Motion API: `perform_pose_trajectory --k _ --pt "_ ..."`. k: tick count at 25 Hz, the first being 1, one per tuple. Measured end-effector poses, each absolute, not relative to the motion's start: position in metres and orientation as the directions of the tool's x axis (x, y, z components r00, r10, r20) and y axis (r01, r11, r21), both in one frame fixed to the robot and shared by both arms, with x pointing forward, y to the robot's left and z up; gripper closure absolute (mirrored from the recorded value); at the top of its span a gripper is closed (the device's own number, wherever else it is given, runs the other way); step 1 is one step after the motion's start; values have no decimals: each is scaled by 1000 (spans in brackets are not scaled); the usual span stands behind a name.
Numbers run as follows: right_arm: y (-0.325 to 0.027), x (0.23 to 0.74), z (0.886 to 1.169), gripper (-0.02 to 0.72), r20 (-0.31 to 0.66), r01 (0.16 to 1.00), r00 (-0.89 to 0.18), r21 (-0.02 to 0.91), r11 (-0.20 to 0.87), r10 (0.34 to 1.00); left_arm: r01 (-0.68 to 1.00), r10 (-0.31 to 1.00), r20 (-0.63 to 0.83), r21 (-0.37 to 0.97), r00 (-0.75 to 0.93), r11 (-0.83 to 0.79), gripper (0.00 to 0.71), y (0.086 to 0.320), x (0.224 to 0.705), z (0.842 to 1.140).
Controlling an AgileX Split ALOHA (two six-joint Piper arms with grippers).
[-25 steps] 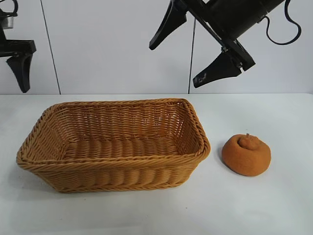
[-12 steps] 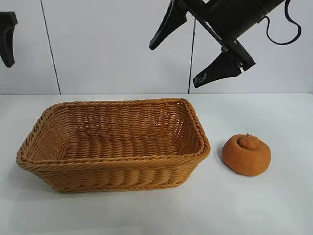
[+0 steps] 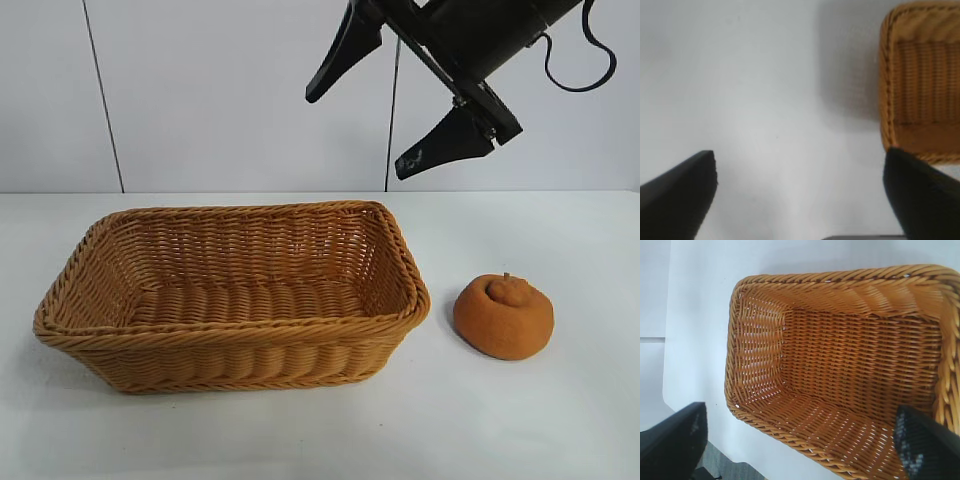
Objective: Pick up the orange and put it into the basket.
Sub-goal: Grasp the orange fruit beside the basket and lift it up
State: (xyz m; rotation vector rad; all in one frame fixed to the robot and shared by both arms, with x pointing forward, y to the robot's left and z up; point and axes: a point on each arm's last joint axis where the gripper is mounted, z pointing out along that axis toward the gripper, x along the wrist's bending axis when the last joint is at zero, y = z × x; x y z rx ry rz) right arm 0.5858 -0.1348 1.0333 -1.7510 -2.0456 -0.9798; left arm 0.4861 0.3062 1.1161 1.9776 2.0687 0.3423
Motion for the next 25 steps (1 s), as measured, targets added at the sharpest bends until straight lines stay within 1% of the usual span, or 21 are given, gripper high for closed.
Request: perform_pose_trajectory --k 1,4,9,12,20,25 --pt "-135 586 1033 10 605 949 -229 312 38 763 933 999 -13 357 -39 42 66 307 469 1117" --pt "-135 586 1033 10 604 949 -230 313 38 763 933 999 -5 358 -38 38 66 306 429 1108" --pt "-135 586 1033 10 604 949 -230 313 38 763 918 999 -5 396 -37 36 66 305 370 1090" --pt "-135 586 1033 10 604 949 -230 313 38 763 890 999 -6 455 -37 36 66 304 342 1078" --pt "-135 586 1033 10 604 949 -230 313 38 763 789 998 -60 611 -27 58 66 299 296 1045" --pt "-135 586 1033 10 604 949 -230 314 37 763 719 998 -62 692 -21 58 66 298 283 1047"
